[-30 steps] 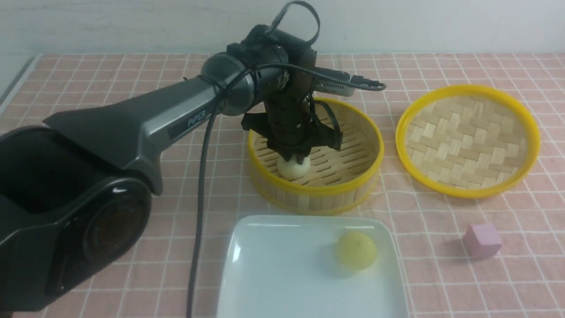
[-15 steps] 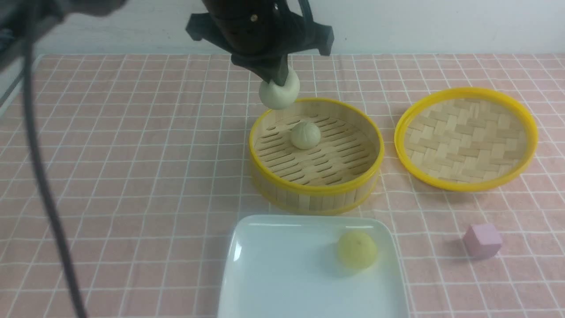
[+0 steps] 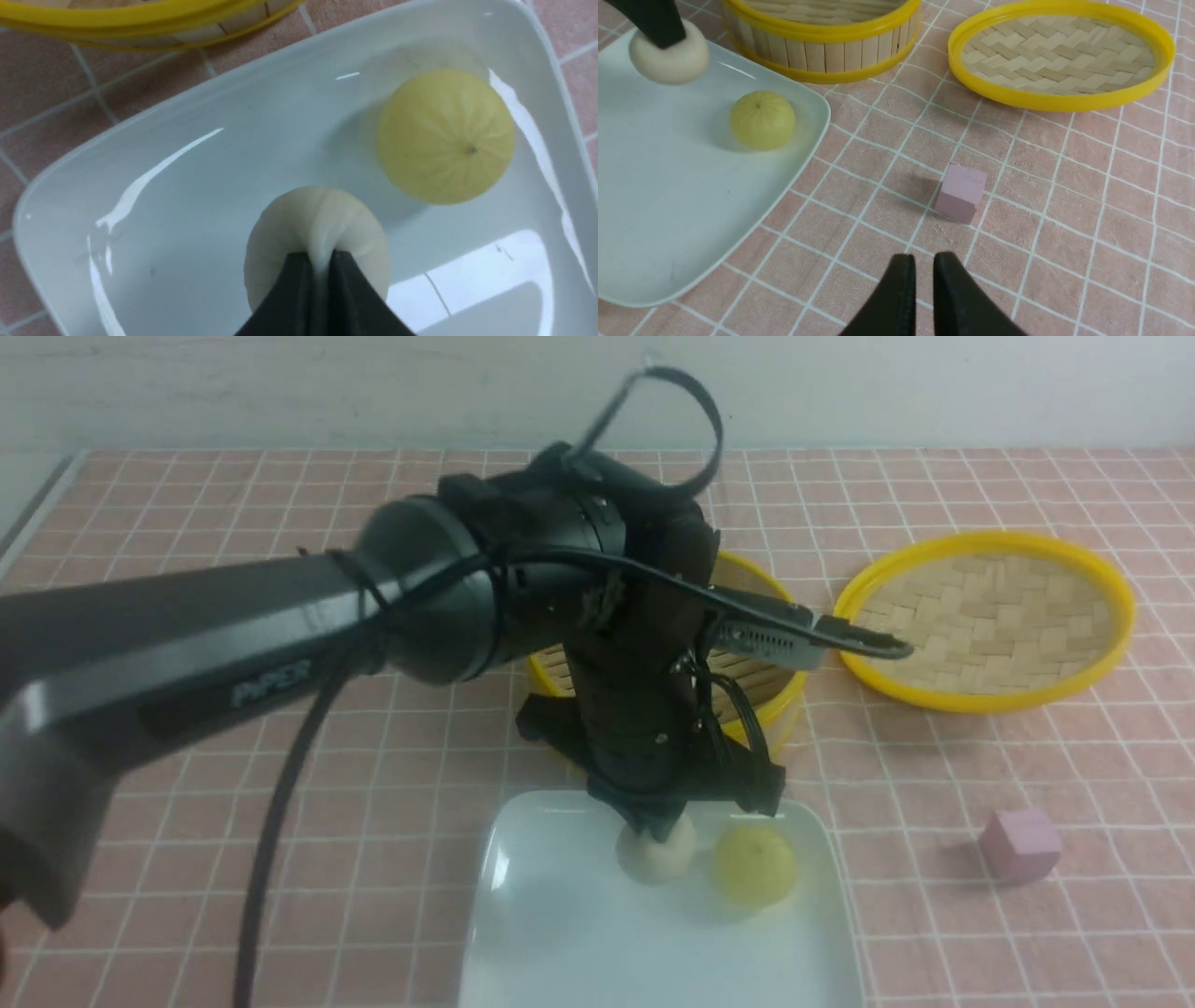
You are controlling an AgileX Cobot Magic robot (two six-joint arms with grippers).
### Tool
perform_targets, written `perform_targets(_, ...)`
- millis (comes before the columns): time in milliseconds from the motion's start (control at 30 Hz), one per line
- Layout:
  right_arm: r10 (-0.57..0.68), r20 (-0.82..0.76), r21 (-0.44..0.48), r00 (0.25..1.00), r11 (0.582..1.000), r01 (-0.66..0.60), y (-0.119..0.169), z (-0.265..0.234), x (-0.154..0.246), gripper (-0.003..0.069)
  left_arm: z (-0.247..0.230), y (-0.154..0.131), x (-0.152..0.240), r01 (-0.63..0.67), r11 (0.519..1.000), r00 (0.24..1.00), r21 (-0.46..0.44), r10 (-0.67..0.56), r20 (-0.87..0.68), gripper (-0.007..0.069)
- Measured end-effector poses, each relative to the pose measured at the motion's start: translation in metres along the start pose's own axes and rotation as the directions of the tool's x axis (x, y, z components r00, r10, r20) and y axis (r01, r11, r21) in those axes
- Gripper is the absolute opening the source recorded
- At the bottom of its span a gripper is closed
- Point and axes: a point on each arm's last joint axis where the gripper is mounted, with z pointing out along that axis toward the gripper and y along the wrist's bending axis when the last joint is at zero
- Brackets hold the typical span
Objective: Put the steamed buns into the plate on the pink tablecloth.
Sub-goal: 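Carry the bun from the bamboo steamer to the plate with the left gripper, then reach into the bamboo steamer and grasp a bun with the left gripper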
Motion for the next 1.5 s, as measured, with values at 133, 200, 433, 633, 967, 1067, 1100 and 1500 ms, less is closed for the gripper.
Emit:
perform_targets(133, 0.0, 0.0, 0.0, 1.0, 1.0, 0.0, 0.0, 0.0, 0.0, 0.0062, 0.017, 0.001, -0.001, 0.003, 1.0, 1.0, -0.023, -0.004, -0.022, 0.0118)
perform_targets(200, 0.0, 0.0, 0.001, 1.0, 1.0, 0.0, 0.0, 0.0, 0.0, 0.0063, 0.021, 0.0, -0.001, 0.005, 1.0, 1.0, -0.026, -0.006, -0.029, 0.0165)
perform_targets(433, 0.0, 0.0, 0.001, 1.0, 1.0, 0.0, 0.0, 0.0, 0.0, 0.0069, 0.021, 0.0, -0.001, 0.014, 1.0, 0.999, -0.018, -0.014, -0.029, 0.0299)
perform_targets(633, 0.0, 0.0, 0.001, 1.0, 1.0, 0.0, 0.0, 0.0, 0.0, 0.0074, 0.001, -0.002, -0.018, 0.103, 0.995, 0.994, -0.009, -0.102, 0.03, 0.0236)
perform_targets(967, 0.002, 0.001, 0.0, 1.0, 1.0, -0.002, 0.0, 0.0, 0.0, 0.0091, -0.048, 0.055, -0.082, 0.301, 0.949, 0.93, 0.091, -0.314, 0.193, 0.0003)
perform_targets(1067, 0.003, 0.001, -0.001, 1.0, 1.0, -0.003, 0.0, 0.0, 0.0, 0.0095, -0.043, 0.069, -0.099, 0.329, 0.937, 0.914, 0.113, -0.347, 0.212, 0.0019)
perform_targets(1100, 0.003, 0.001, -0.001, 1.0, 1.0, -0.003, 0.0, 0.0, 0.0, 0.0097, -0.038, 0.072, -0.106, 0.333, 0.936, 0.908, 0.117, -0.352, 0.226, 0.0037)
perform_targets(1500, -0.008, 0.009, -0.013, 1.0, 1.0, 0.008, 0.004, 0.015, 0.01, 0.0106, 0.031, 0.075, -0.13, 0.284, 0.951, 0.906, 0.119, -0.307, 0.291, 0.036)
